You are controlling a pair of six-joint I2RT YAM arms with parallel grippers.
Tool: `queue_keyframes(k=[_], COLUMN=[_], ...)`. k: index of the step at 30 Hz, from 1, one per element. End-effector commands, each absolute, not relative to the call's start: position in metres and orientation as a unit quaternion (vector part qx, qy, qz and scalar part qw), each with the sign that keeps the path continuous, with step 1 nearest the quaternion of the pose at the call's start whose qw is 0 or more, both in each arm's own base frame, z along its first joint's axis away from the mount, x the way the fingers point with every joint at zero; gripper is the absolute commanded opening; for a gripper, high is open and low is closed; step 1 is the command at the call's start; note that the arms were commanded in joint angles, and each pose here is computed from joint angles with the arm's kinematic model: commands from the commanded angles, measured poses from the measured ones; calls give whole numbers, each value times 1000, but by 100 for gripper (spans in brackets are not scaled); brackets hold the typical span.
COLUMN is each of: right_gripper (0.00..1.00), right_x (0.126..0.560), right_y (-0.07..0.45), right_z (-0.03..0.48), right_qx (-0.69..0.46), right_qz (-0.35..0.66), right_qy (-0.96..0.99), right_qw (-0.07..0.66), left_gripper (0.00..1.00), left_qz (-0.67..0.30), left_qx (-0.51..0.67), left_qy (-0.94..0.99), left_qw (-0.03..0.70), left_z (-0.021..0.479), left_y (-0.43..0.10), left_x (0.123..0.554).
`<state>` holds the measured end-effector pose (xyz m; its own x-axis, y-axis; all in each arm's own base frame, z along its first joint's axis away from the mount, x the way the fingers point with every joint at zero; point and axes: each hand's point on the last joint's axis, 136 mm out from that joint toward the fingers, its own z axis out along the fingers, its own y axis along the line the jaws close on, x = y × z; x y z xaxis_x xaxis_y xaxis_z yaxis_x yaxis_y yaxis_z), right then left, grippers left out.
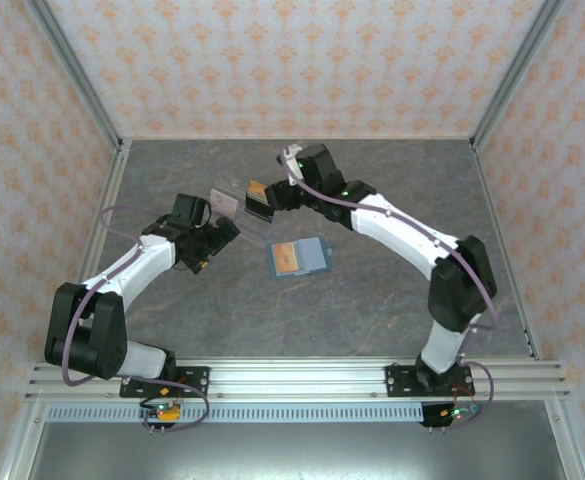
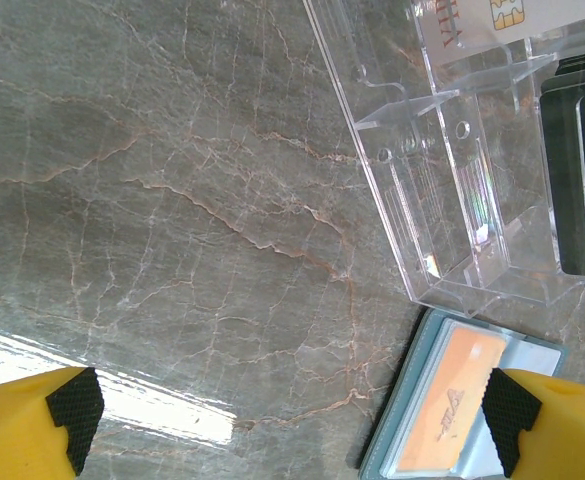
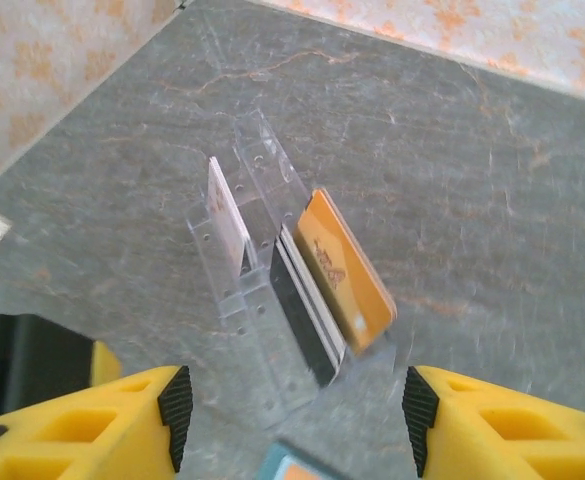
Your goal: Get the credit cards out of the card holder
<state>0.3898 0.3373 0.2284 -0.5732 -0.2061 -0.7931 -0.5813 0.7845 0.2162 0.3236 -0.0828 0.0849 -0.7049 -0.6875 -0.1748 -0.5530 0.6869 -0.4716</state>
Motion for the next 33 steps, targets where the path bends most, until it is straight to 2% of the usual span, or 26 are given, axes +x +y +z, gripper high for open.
queue_keyframes(k=[1, 7, 11, 14, 22, 33], right_gripper=[60, 57, 54, 50, 50, 51], right_x=[369, 341, 336, 340, 352, 344], right_y=[313, 280, 283, 293, 304, 282], right_z=[183, 116, 83, 68, 53, 22], right_qx=[-127, -72, -51, -40, -42, -6], right_qz=[235, 179, 171, 175, 164, 131], right_qy=[907, 951, 965, 969, 974, 986], right_qw=[326, 243, 194, 168, 150, 107], left_gripper=[100, 100, 100, 100, 100, 100], left_qz=[-191, -191, -177, -172, -167, -159], left_qx=[-339, -329, -311, -303, -292, -264], left_qy=[903, 906, 914, 918, 922, 929], left_qw=[180, 185, 191, 190, 191, 205], left_z=[86, 90, 95, 95, 98, 110], left_y=[-79, -83, -87, -91, -98, -113], left_x=[324, 325, 328, 328, 328, 338])
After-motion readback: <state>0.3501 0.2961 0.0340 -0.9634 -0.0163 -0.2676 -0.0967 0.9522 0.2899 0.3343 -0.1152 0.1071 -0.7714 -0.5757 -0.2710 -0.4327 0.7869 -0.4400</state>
